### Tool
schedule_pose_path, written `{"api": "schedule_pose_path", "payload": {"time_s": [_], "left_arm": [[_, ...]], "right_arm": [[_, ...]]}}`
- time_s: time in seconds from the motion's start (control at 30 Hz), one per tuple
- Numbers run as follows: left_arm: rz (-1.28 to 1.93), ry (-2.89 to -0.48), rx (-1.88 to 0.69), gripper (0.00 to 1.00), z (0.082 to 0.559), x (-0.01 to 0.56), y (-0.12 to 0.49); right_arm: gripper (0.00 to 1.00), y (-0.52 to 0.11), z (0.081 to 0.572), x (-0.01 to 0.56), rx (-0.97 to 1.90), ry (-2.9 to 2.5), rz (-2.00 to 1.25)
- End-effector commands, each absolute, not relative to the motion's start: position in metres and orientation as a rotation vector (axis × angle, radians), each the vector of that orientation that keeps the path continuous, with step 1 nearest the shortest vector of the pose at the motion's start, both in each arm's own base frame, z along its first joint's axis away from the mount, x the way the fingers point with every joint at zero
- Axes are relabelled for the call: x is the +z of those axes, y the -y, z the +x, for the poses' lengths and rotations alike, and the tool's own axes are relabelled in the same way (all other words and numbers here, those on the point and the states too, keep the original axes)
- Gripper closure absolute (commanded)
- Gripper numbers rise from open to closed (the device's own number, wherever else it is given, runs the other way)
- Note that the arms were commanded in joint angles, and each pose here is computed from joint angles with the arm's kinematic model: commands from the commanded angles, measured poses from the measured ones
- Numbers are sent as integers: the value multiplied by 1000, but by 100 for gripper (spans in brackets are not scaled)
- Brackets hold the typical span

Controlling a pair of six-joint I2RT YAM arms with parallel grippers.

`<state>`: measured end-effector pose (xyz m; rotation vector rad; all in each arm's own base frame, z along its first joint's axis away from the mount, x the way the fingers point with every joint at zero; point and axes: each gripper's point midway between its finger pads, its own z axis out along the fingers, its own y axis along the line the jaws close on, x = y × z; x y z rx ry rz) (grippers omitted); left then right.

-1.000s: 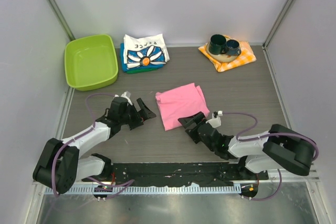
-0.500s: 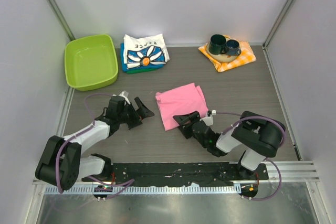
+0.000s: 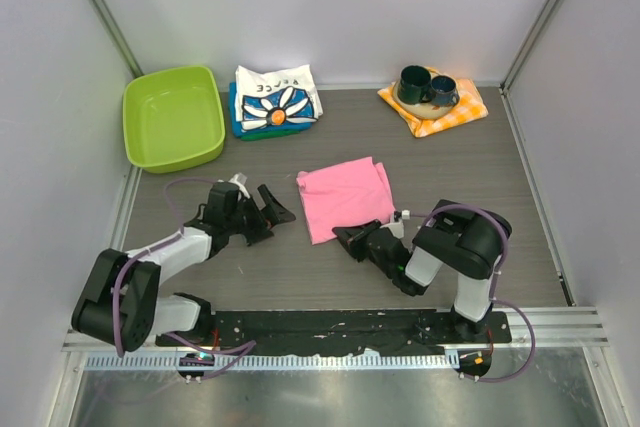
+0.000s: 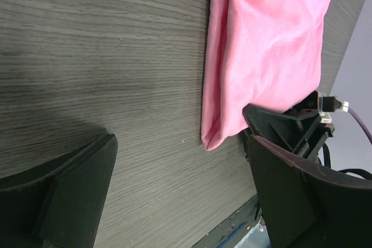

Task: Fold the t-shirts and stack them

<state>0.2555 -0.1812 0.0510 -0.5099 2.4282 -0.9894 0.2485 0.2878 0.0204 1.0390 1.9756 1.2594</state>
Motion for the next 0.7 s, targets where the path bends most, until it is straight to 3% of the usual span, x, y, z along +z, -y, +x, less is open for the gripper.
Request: {"api": "schedule_pose_path", "payload": {"time_s": [0.0, 0.67], "left_arm": [[-471, -2367, -1063, 0, 270, 66, 191], [-471, -2321, -1306, 0, 283, 58, 232]], "right_arm": [[99, -274, 243, -10, 1121, -2078, 1017], [99, -288, 267, 79, 1126, -1980, 837]]}}
